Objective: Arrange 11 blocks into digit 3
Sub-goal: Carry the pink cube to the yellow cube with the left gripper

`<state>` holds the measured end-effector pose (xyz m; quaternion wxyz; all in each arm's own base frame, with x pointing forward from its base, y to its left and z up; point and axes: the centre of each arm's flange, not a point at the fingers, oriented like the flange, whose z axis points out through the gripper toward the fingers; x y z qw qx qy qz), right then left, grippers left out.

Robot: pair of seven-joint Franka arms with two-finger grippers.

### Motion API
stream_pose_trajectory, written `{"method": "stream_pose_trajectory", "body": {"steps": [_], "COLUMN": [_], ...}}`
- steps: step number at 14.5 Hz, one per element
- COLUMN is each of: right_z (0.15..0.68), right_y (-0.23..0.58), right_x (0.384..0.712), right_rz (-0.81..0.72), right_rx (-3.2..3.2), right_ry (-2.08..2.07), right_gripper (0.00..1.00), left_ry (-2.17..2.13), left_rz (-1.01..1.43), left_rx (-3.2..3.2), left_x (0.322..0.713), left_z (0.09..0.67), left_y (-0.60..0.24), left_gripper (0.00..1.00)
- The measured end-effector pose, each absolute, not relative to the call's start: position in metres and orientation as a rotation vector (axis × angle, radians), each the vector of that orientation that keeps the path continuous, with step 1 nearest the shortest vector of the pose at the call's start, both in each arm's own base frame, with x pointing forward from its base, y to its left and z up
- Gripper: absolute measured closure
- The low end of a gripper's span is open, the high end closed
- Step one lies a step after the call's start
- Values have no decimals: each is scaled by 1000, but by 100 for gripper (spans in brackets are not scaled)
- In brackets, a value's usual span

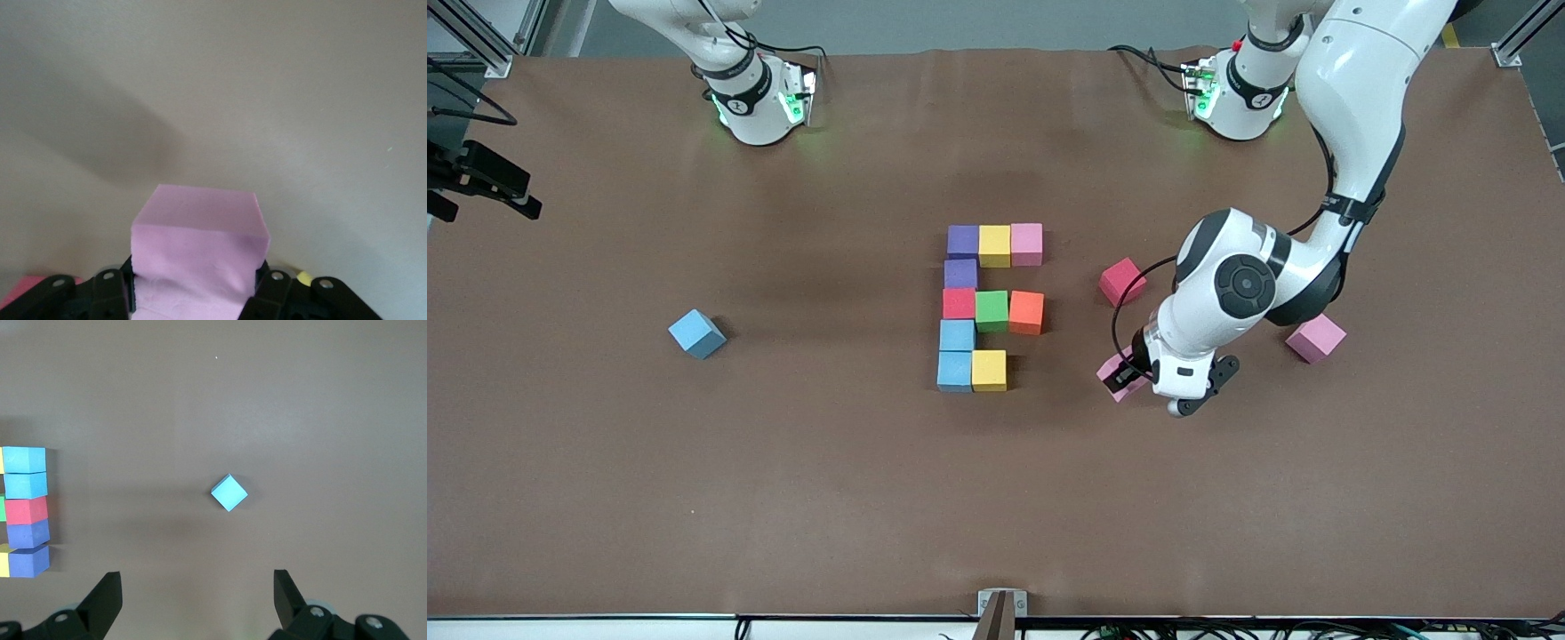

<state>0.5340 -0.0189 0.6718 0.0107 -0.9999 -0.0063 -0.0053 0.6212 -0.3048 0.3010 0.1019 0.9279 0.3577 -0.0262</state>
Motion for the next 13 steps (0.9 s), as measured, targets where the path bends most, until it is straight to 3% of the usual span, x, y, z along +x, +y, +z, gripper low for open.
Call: {"method": "stream_pose_trajectory", "body": {"steps": [13], "right_z": [672], "right_y": [-18], "right_x": [534], "right_rz": [-16], "right_rx": [-3120], "right_ry": [-22], "right_gripper": [0], "left_ry": [1583], "left_rz": [-167], "left_rx": [2390], "left_x": [633], "left_z": [288], "left_y": [-408], "left_gripper": [41]}}
